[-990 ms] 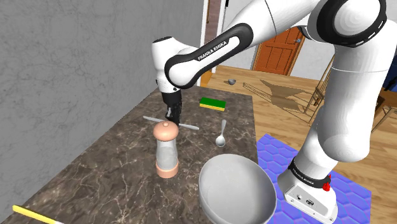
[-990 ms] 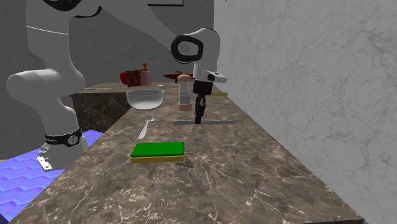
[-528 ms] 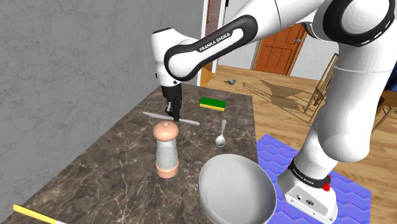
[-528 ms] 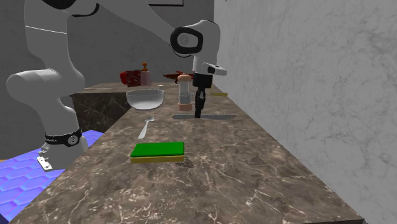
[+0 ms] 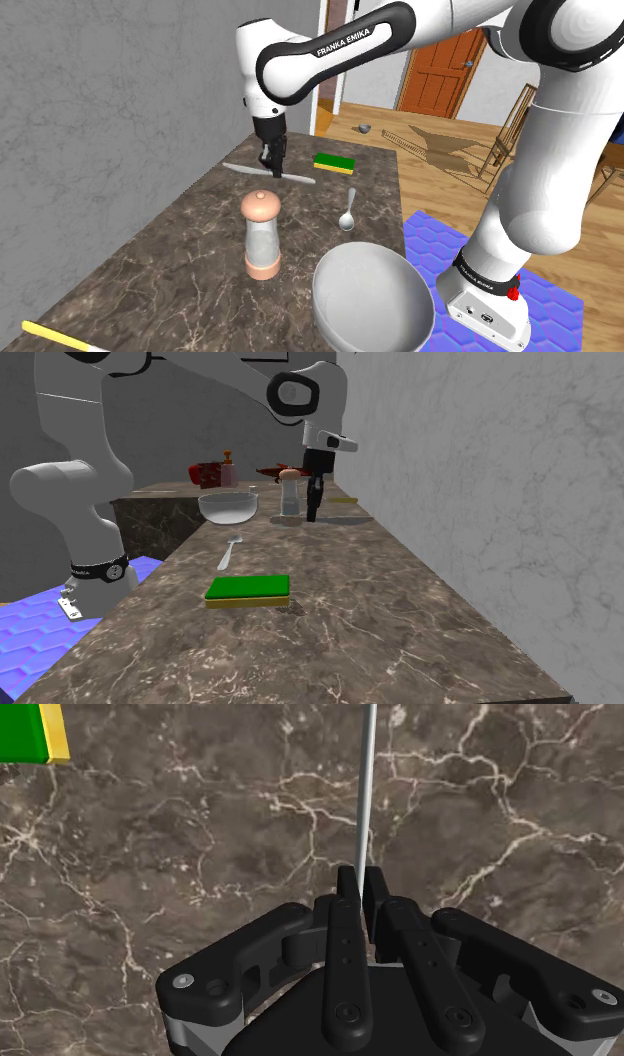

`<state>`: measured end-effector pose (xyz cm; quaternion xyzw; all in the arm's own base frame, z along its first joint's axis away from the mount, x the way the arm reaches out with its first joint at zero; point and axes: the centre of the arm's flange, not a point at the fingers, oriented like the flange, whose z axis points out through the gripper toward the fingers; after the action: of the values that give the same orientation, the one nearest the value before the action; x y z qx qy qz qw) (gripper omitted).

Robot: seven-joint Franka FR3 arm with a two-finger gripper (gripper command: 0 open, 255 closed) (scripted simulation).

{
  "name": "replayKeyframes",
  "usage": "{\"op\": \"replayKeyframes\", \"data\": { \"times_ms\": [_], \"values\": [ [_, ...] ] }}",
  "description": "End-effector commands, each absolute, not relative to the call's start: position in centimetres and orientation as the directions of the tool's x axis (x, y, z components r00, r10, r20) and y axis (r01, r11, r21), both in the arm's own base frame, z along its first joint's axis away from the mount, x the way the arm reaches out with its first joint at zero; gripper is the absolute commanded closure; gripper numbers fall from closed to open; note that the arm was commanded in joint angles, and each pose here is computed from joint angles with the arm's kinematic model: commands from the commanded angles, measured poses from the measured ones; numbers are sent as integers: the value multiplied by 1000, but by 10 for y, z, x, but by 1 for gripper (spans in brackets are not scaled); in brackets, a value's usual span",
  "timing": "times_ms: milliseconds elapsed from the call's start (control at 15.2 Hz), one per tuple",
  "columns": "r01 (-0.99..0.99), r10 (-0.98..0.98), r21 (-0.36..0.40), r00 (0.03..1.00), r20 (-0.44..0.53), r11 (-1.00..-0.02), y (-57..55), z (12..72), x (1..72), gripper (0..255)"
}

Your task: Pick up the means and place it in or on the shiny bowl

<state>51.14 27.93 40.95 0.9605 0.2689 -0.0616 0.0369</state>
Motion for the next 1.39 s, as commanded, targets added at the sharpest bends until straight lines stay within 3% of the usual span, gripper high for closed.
{"op": "replayKeyframes", "data": {
  "times_ms": [0,1122,1320],
  "values": [
    [521,512,38,848,-139,-853,280,420,511,255],
    [521,512,38,848,-139,-853,280,506,511,255],
    [521,512,38,848,-139,-853,288,508,472,255]
  ]
}}
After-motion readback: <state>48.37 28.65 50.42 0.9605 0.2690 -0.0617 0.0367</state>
